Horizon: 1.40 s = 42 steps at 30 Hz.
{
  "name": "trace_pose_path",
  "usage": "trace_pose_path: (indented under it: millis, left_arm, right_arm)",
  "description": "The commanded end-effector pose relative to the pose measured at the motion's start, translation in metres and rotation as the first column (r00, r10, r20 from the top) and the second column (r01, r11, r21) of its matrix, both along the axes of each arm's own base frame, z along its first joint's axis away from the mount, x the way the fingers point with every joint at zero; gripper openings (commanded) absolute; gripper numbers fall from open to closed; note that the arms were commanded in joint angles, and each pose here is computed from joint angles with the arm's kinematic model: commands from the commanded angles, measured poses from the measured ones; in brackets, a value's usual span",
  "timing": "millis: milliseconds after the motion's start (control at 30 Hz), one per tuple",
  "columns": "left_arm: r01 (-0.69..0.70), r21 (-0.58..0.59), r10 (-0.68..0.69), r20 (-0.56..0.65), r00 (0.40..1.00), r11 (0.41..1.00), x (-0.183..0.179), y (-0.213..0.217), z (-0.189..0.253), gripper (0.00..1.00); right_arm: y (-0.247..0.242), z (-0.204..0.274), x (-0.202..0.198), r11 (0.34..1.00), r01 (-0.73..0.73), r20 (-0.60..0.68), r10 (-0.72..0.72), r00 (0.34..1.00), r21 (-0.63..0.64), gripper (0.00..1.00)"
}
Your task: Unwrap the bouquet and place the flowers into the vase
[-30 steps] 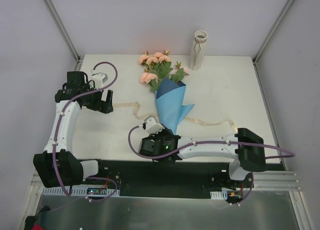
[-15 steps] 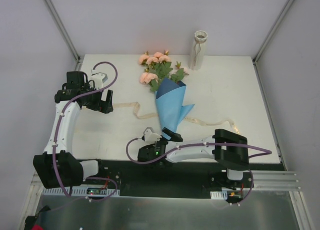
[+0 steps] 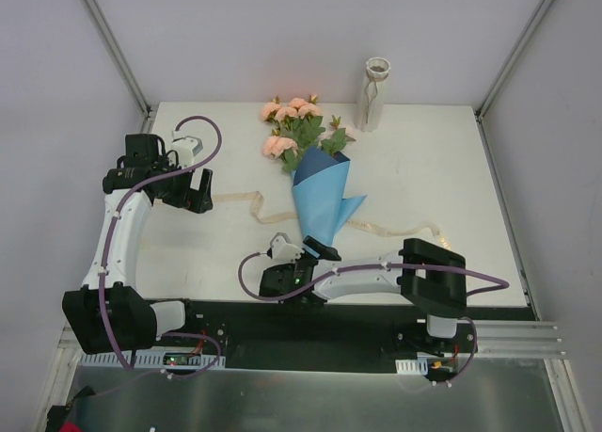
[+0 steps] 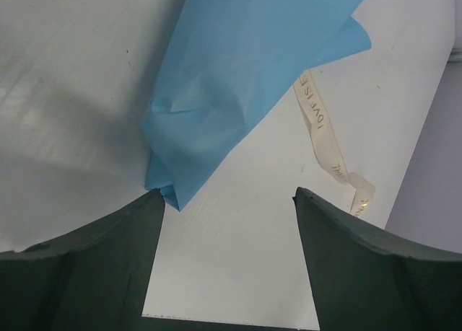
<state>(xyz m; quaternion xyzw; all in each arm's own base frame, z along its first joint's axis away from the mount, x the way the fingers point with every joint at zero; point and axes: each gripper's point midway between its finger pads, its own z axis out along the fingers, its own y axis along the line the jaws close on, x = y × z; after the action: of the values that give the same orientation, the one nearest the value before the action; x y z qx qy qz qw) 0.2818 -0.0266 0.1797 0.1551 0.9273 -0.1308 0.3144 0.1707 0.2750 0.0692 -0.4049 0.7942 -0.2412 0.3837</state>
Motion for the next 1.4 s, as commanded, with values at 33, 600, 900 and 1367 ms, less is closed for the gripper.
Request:
trace_pose_path:
  millis: [33, 600, 900, 1367]
  left_arm:
    - [0.022, 0.003, -0.022, 0.002, 1.0, 1.0, 0.0, 0.0, -0.001, 0.99]
    - [0.002, 0.014, -0.002, 0.016, 1.0, 1.0, 0.0, 0.002, 0.008, 0.99]
    - [0.003, 0.023, -0.004, 0.022, 1.0, 1.0, -0.005, 0.003, 0.011, 0.99]
    - [0.025, 0.039, -0.027, 0.054, 0.998, 0.999, -0.007, 0.003, 0.023, 0.99]
  right_arm:
    - [-0.002, 0.001, 0.014, 1.0, 0.012, 0.051, -0.013, 0.999, 0.011, 0.75]
    - [0.02, -0.003, 0.033, 0.998, -0.01, 0.105, 0.003, 0.994, 0.065, 0.63]
    - [0.012, 0.057, 0.03, 0.961, 0.013, 0.265, -0.089, 0.96, 0.275, 0.18]
    - [-0.041, 0.099, -0.025, 0.641, 0.208, 0.051, -0.362, 0.931, 0.739, 0.57]
